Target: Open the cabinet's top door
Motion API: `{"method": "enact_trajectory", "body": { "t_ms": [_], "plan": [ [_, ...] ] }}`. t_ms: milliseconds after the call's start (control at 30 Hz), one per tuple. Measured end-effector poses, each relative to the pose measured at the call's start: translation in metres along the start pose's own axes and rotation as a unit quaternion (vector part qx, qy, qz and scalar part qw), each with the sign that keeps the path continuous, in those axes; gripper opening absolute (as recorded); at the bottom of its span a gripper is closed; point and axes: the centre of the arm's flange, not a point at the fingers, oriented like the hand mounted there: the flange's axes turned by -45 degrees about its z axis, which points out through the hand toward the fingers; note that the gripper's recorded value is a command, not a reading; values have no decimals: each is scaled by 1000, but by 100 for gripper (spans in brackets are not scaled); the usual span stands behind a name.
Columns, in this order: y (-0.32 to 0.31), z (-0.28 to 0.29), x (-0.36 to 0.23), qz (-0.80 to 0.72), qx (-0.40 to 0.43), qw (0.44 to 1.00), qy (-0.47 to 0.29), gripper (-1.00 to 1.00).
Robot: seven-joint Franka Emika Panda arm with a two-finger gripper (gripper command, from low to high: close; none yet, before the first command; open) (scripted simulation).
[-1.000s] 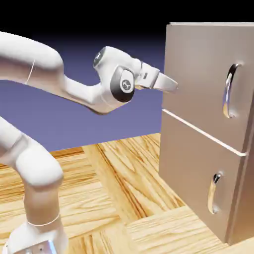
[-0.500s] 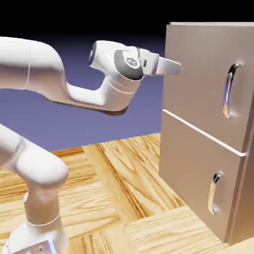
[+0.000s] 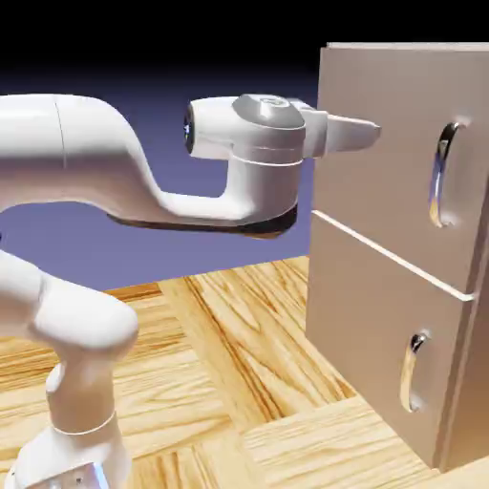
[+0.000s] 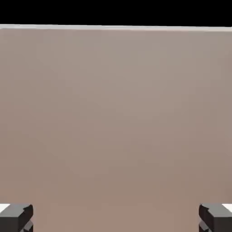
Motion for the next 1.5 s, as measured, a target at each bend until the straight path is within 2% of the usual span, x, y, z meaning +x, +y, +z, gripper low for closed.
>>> {"method": "enact_trajectory", "body": {
  "t_ms": [567, 700, 733, 1500],
  "plan": [
    [100, 27, -64, 15, -14, 1000, 24, 0],
    [102, 67, -62, 16, -14, 1000, 23, 0],
    [102, 77, -62, 15, -14, 1000, 24, -100],
    [34, -42, -65, 18, -167, 986, 21, -100]
  ]
}}
